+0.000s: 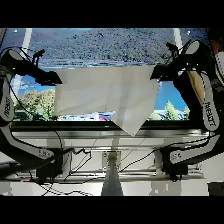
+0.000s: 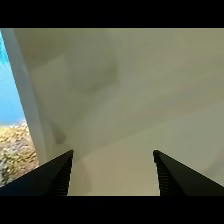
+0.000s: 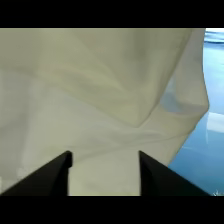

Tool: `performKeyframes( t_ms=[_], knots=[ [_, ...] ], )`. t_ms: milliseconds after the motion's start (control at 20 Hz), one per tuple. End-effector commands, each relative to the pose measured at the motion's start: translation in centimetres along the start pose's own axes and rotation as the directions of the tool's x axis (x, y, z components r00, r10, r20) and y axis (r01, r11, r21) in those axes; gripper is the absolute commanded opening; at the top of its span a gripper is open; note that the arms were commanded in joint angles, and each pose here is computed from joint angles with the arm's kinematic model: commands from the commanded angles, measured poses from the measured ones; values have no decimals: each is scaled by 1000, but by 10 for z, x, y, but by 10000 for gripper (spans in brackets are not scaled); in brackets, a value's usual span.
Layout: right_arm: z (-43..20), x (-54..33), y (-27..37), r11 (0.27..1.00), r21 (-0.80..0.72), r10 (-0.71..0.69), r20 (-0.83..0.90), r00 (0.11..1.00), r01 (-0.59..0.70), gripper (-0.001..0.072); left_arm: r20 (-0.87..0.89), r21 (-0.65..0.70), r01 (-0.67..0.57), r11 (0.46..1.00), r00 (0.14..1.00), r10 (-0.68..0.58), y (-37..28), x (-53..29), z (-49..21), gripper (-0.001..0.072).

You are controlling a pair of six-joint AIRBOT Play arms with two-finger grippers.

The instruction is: Fold the clothes and pants, and hang the long-sleeved shirts on hangers.

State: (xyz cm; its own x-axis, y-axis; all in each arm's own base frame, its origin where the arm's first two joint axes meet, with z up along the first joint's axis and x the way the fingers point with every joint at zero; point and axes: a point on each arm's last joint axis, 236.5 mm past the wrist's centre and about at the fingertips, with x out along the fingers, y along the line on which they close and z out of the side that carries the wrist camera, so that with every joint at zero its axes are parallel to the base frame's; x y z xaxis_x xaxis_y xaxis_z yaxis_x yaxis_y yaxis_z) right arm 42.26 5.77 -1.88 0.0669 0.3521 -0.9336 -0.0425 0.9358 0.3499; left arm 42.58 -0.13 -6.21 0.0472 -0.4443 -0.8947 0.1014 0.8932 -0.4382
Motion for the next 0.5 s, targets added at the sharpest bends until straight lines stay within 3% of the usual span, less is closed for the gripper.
performKeyframes(
  t_ms=[0, 150, 200, 250, 450],
  knots=[
    [1, -17, -9, 998, -22, -58, 33, 998, 58, 321, 26, -71, 37, 997, 999, -35, -6, -13, 1, 526],
    [-23, -54, -29, 981, -83, -173, 46, 984, 177, 300, 157, -72, -6, 997, 987, 18, 2, -74, 2, 519],
    [-36, -62, -33, 980, -67, -181, 55, 982, 185, 300, 206, -67, -30, 997, 978, 44, 8, -100, -4, 443],
    [-55, -65, -37, 983, -55, -174, 56, 983, 177, 300, 245, -60, -53, 997, 967, 66, 13, -121, -16, 403],
    [-153, -15, -36, 993, 96, -69, 56, 996, 64, 301, 412, -224, -52, 973, 900, 143, 45, -150, -80, 404]
  ],
)
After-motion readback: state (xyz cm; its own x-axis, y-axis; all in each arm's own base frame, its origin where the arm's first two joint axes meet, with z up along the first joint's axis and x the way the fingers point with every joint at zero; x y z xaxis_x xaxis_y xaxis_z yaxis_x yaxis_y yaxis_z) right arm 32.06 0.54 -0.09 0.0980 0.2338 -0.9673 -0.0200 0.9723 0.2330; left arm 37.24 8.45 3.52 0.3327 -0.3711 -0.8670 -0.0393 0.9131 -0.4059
